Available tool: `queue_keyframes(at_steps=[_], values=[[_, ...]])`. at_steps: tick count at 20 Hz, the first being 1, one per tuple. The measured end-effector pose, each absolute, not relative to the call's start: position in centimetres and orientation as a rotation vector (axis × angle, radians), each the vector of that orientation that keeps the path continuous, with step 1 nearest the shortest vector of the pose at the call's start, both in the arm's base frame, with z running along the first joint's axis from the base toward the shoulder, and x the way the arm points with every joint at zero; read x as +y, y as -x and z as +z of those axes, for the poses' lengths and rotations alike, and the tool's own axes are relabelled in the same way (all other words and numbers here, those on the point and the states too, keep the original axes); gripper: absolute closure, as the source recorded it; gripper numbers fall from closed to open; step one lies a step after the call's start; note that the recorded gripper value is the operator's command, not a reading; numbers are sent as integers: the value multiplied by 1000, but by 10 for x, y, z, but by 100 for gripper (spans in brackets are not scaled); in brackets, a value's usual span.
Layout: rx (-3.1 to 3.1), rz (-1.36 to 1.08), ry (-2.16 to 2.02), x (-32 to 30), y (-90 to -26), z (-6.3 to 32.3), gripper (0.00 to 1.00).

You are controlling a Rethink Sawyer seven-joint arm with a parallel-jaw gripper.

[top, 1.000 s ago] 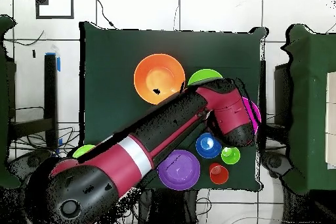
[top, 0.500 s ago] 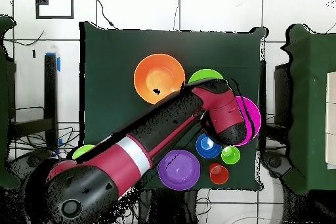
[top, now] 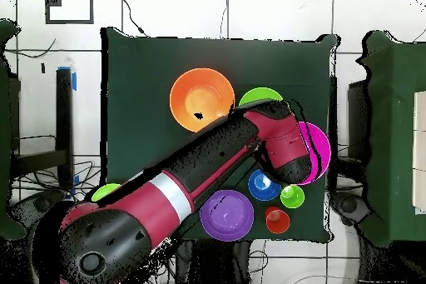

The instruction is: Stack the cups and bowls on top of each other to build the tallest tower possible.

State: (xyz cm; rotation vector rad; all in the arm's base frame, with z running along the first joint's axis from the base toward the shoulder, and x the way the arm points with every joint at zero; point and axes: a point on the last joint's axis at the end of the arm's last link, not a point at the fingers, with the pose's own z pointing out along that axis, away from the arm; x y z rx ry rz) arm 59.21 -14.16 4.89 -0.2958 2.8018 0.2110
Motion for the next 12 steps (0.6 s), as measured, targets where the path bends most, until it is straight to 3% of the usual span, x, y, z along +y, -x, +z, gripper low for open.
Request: queue_keyframes(at_steps=[12], values=[[2823,164,336,-147,-589,69,0]])
